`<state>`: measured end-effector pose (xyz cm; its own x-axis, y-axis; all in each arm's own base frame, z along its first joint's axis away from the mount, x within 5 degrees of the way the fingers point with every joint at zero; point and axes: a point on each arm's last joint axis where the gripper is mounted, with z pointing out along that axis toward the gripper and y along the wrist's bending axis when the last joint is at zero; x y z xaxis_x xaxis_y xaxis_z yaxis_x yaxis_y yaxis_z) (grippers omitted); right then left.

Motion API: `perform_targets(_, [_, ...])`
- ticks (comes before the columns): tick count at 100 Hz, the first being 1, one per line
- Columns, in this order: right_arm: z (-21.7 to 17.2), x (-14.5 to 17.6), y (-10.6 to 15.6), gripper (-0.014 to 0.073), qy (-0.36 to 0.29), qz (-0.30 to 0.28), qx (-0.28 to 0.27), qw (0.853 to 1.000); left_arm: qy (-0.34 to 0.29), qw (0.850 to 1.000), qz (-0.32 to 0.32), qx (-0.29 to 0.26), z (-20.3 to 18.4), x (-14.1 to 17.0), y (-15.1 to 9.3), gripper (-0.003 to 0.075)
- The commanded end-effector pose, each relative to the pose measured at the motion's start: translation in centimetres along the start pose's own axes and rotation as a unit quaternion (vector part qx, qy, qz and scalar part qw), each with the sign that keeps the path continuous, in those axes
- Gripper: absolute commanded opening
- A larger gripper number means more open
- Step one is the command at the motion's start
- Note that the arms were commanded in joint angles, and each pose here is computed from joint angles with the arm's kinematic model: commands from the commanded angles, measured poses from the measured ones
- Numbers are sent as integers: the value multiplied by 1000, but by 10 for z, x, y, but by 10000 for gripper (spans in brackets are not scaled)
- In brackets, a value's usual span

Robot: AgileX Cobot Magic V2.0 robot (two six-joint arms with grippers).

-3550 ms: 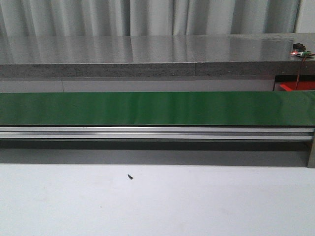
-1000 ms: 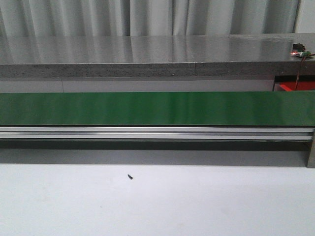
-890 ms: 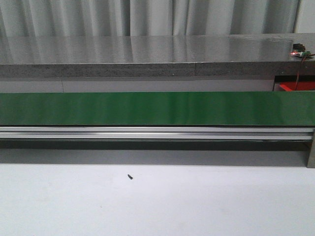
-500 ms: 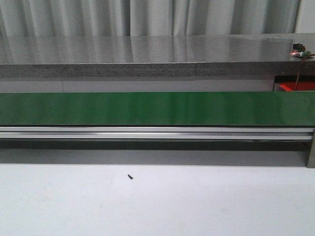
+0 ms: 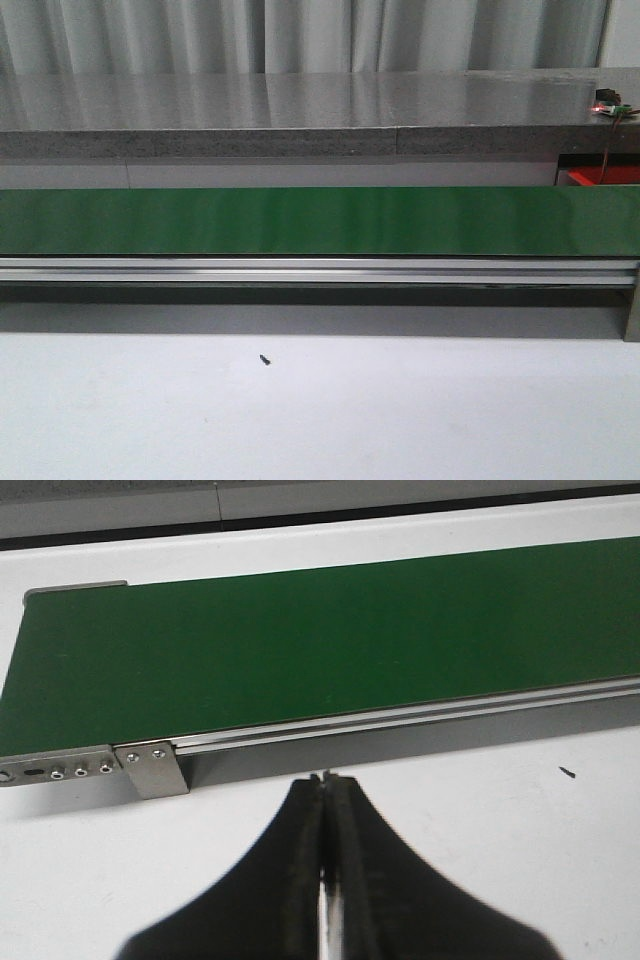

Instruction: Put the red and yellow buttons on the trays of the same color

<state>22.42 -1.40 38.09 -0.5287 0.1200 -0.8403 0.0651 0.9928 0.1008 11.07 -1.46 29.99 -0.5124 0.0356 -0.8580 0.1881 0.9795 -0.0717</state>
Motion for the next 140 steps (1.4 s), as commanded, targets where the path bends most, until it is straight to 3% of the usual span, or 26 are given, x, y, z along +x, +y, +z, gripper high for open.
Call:
perform_targets(1, [-17,-9,1,-123,-65,-9,-1,998,-43,999,-7,-2,-5,-13,-1,-20])
perform_targets(18, [-21,-2,2,-123,-50,-36,0,998,-43,999,-7,-2,-5,-13,-1,-20])
perform_targets(90, [-46,20,4,-122,-24,-32,-11,999,-43,999,-7,-2,-5,-13,-1,-20])
perform_targets(118, [-49,47,2,-122,-66,-23,-11,998,-43,999,-7,-2,-5,-13,-1,-20])
perform_targets(140, [-59,71,-3,-122,-178,-22,3,984,-43,999,-7,-2,-5,-13,-1,-20])
